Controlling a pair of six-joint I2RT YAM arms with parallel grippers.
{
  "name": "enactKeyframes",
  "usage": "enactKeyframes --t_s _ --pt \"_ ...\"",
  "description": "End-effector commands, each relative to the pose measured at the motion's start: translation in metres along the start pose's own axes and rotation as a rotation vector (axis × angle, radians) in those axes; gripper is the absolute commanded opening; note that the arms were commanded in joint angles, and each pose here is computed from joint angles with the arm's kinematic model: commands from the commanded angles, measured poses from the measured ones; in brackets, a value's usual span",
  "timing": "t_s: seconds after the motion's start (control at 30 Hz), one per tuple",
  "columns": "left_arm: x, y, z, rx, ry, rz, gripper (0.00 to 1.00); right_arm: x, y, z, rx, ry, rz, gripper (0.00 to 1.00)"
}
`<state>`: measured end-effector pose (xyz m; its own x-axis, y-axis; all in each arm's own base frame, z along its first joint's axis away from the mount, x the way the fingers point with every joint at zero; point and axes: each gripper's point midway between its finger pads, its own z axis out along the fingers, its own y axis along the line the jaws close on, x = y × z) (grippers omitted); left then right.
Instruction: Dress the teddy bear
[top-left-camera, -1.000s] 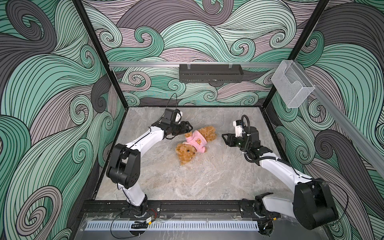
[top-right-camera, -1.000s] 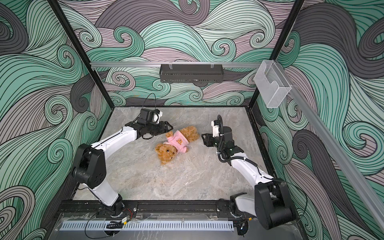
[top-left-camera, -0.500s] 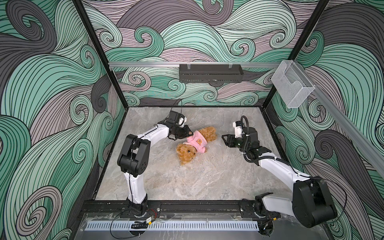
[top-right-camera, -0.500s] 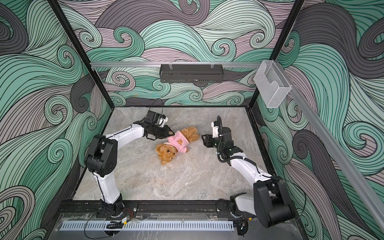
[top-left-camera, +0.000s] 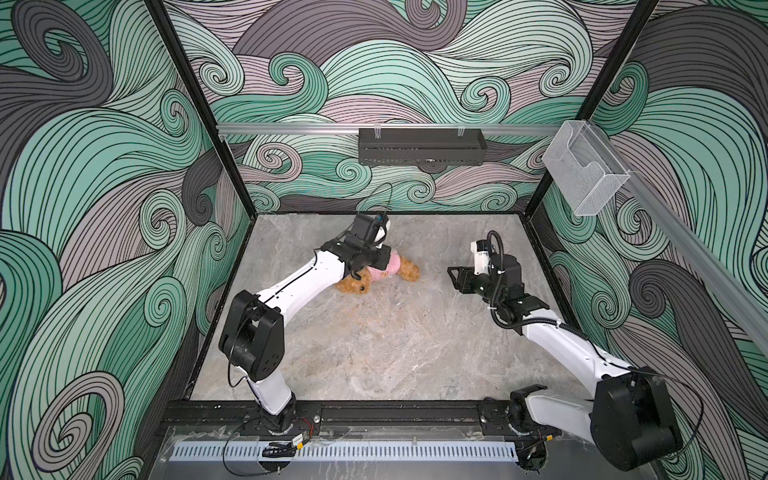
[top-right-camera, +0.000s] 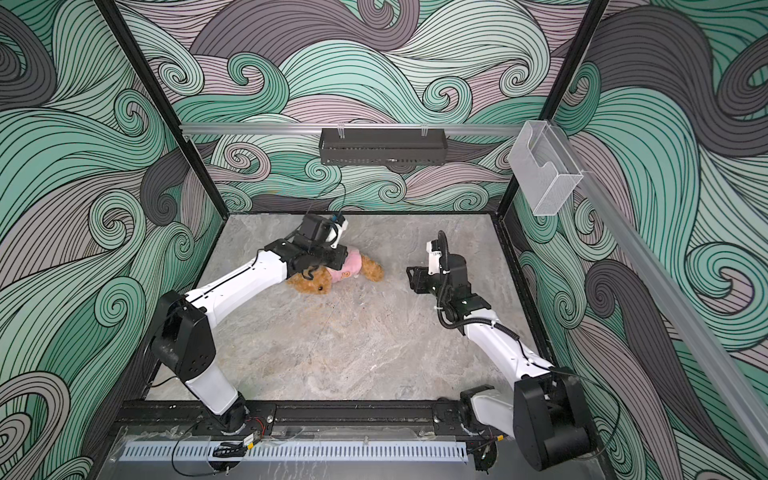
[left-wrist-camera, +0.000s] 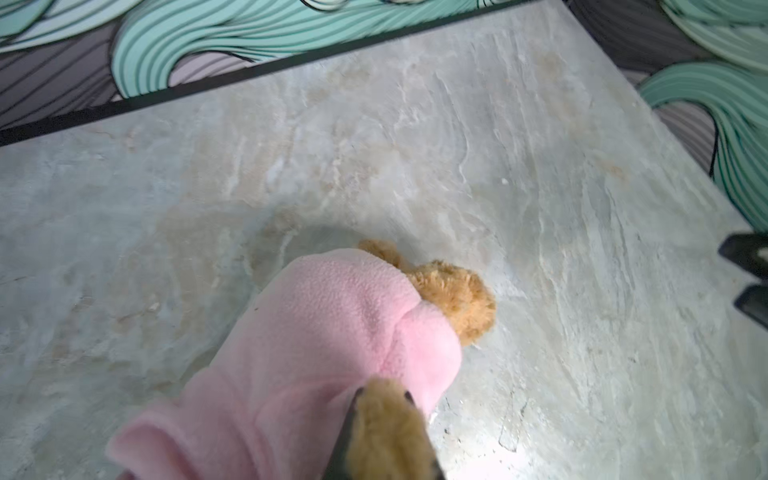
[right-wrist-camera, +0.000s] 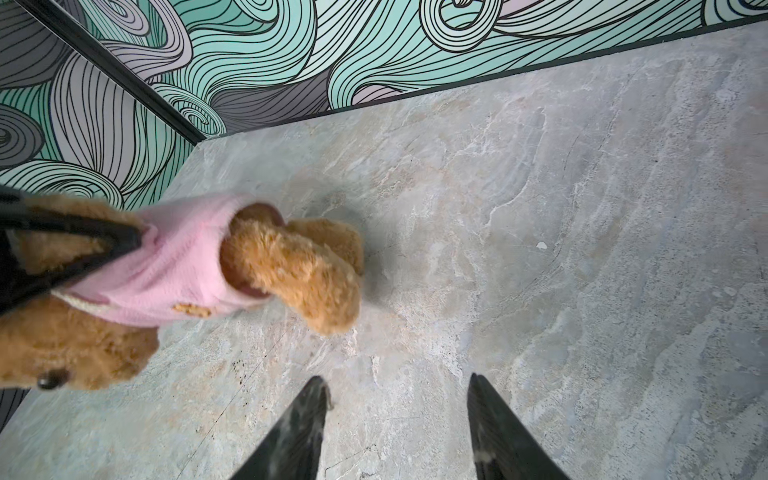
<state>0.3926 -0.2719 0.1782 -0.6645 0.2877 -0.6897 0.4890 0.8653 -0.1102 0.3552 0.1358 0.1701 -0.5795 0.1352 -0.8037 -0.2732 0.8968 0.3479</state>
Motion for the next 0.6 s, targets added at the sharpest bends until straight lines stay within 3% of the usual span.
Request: enactKeyframes --t_s 0.0,0.17,0.33,0.43,0.57 --pt "0.045 -0.018 0.016 -0.012 0.089 0.086 0.23 0.003 -0.004 0.0 0.019 0.003 0.001 0.56" --pt "0.083 -0.072 0.017 0.128 0.087 0.063 0.41 0.003 -0.005 0.0 0.023 -0.001 0.004 0.56" --pt "0.092 -0.108 -0.005 0.257 0.061 0.087 0.5 -0.002 0.004 0.001 -0.022 -0.013 -0.014 0.56" --pt "0.082 -0.115 -0.027 0.312 0.019 0.109 0.56 -0.002 0.024 0.008 -0.101 -0.011 -0.036 0.55" --pt "0.064 -0.093 -0.046 0.218 -0.066 0.099 0.64 0.007 0.059 0.023 -0.216 0.036 -0.081 0.54"
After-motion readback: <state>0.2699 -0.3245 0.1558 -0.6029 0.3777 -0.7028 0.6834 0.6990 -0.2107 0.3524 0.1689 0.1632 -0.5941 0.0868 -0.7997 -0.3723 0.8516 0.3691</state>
